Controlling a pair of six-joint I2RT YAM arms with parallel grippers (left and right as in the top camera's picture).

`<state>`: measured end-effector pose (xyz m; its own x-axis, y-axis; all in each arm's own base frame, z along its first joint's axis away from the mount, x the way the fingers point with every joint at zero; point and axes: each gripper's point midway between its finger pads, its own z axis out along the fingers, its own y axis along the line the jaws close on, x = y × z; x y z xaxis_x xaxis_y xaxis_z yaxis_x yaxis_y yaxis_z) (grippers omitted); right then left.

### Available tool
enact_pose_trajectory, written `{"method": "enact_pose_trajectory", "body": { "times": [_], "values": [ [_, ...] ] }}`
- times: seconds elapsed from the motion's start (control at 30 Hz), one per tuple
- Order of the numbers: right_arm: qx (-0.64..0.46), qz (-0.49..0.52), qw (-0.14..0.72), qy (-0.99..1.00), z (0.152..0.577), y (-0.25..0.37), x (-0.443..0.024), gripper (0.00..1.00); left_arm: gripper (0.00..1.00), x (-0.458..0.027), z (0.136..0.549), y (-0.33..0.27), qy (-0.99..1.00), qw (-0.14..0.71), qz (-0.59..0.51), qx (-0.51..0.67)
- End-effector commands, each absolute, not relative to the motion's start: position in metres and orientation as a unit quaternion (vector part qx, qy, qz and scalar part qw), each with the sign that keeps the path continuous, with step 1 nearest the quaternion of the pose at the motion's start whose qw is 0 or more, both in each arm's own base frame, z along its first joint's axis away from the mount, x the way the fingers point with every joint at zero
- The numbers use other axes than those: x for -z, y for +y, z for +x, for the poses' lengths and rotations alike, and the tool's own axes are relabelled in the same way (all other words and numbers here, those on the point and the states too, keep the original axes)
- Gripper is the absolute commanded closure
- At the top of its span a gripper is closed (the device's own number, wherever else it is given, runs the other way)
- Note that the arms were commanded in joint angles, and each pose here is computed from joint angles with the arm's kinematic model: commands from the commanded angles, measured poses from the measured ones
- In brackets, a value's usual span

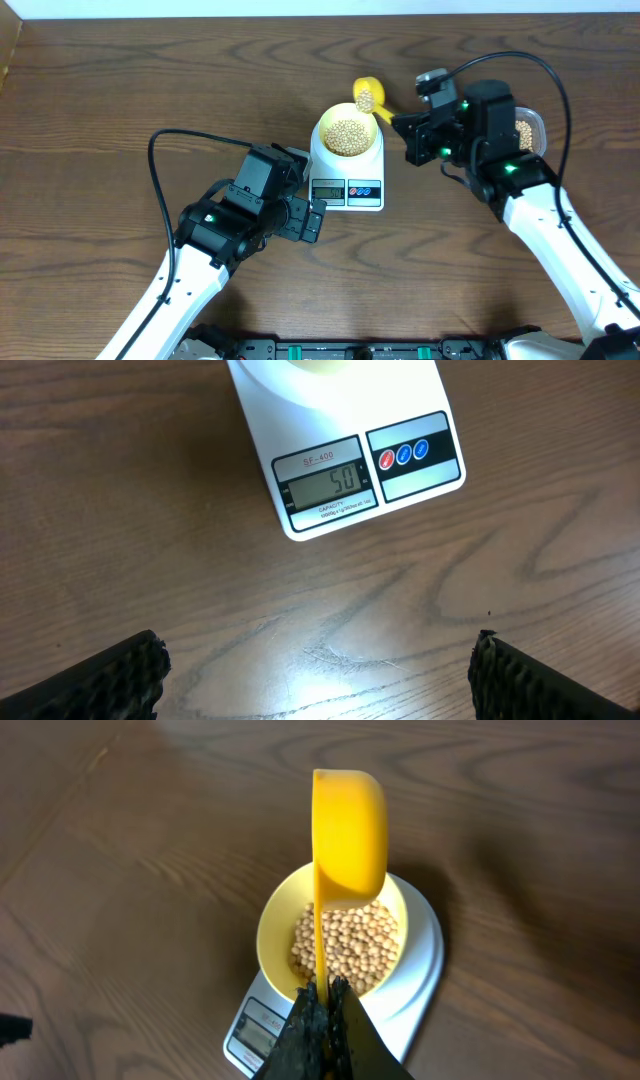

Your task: Scoop item into bowl and weigh 50g on scale

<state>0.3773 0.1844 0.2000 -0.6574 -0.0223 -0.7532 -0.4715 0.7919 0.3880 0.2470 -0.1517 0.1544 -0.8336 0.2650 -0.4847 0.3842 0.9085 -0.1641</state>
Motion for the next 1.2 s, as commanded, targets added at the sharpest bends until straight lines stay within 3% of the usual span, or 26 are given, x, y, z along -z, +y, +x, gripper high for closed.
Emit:
{"method": "enact_pose_trajectory", "body": {
  "times": [0.0, 0.8, 1.17],
  "values": [
    [-0.309, -0.091, 0.379, 0.868, 0.376, 0.176, -0.208, 0.99, 0.02, -0.154, 0.248, -0.15, 0.948, 0.233, 0.176, 0.124],
    [-0.307, 0.06, 0.382, 0.87, 0.367, 0.103, -0.236, 0.99, 0.02, -0.154, 0.248, -0.15, 0.948, 0.233, 0.176, 0.124],
    [-0.254, 0.171, 0.337, 0.89, 0.347, 0.039, -0.212, 0.99, 0.02, -0.154, 0.248, -0.15, 0.948, 0.233, 0.176, 0.124]
  ]
}}
